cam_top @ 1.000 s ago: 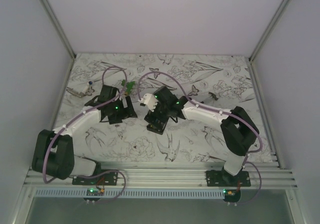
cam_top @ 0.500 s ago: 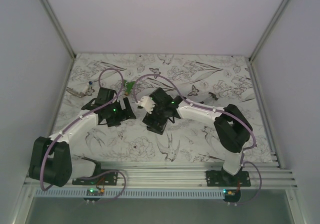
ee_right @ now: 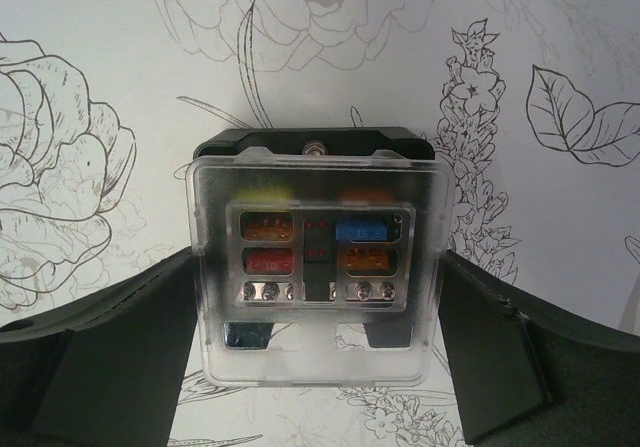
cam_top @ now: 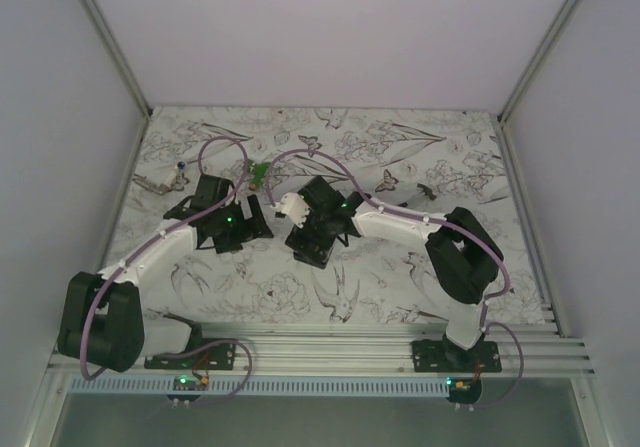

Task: Snap on the fuse box
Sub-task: Close the fuse box cover on the fuse box base.

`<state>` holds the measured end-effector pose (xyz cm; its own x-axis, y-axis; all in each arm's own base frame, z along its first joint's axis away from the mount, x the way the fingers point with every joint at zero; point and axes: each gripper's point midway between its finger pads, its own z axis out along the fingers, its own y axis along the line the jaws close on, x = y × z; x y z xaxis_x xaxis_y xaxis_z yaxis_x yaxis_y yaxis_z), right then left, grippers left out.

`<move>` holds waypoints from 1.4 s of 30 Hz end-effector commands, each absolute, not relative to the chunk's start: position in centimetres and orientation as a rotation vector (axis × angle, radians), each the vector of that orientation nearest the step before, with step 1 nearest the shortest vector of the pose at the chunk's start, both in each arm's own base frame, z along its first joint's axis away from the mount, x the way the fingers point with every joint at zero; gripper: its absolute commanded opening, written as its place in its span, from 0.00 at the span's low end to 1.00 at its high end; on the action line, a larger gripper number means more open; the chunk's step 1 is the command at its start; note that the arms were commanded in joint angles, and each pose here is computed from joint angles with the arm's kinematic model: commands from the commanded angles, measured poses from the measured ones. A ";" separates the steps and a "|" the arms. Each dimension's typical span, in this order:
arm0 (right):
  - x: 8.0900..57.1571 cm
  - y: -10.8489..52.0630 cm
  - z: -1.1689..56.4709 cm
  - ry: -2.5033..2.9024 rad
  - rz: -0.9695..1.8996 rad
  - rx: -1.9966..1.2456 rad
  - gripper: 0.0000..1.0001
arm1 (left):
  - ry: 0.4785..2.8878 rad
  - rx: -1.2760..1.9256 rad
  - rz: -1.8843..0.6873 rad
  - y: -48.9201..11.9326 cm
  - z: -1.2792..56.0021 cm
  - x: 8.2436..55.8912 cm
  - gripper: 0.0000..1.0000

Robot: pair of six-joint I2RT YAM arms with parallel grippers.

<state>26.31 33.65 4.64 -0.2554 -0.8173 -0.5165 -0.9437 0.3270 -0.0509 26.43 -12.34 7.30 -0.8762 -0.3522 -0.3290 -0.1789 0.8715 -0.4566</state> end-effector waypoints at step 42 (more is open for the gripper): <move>26.7 34.5 10.3 2.056 0.422 -1.321 1.00 | 2.683 -0.260 -0.704 -16.5 7.6 25.4 0.83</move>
<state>26.37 34.32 8.36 -0.2442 -0.7490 -0.6159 -0.9265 0.3677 -0.0798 25.10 -15.03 6.91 -0.9138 -0.2773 -0.2969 -0.1128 0.8752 -0.4704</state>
